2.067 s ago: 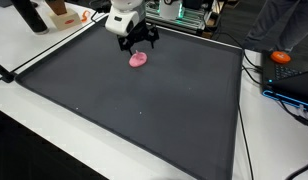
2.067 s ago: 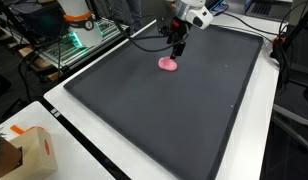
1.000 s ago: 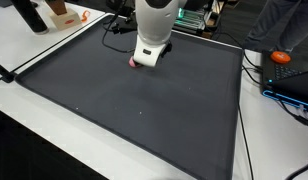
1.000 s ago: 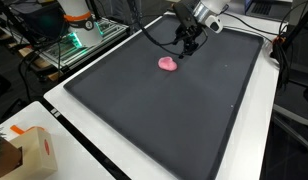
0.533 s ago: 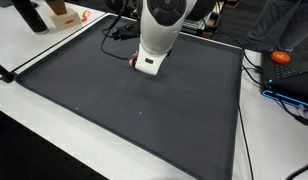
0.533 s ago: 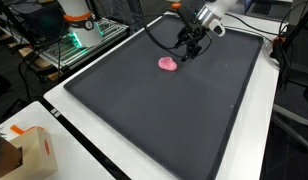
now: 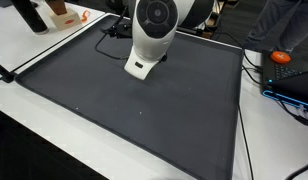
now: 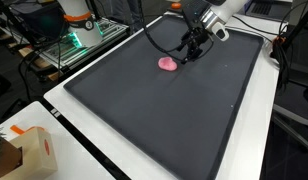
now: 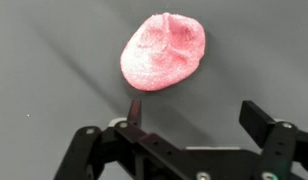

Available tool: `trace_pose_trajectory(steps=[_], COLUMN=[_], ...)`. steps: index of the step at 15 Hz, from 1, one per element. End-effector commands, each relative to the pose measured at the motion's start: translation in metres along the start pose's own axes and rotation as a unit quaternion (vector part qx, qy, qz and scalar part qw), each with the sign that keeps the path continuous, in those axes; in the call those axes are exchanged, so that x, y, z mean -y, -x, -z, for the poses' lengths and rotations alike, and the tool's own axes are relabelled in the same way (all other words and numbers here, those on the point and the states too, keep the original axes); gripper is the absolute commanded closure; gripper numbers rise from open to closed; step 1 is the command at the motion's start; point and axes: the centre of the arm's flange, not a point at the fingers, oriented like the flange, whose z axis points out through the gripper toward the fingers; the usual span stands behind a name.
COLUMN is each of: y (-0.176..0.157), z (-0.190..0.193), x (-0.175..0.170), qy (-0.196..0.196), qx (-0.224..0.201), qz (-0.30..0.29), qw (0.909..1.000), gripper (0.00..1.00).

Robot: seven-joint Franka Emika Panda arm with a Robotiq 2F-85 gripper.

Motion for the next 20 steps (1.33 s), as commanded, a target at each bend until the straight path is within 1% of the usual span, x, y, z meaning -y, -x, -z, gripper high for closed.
trace_pose_trajectory(steps=[1,3,6,8,11,13,15,17,20], y=[-0.008,-0.005,0.000,0.006,0.018,0.028,0.039,0.050,0.068], z=[0.001,0.002,0.002,0.002,0.000,-0.004,-0.011,-0.018,-0.026], x=[-0.021,-0.029,-0.043,-0.056,-0.074,-0.089,-0.103,-0.116,-0.134], qy=[-0.018,-0.030,-0.056,-0.081,-0.113,-0.137,-0.161,-0.189,-0.229], qx=[0.011,0.006,-0.005,-0.013,-0.020,-0.023,-0.025,-0.028,-0.032], qz=[-0.068,-0.103,-0.161,-0.203,-0.263,-0.303,-0.344,-0.382,-0.436], qw=[0.9975,0.9942,0.9853,0.9757,0.9580,0.9430,0.9248,0.9043,0.8696], gripper=[0.00,0.00,0.00,0.00,0.00,0.00,0.00,0.00,0.00])
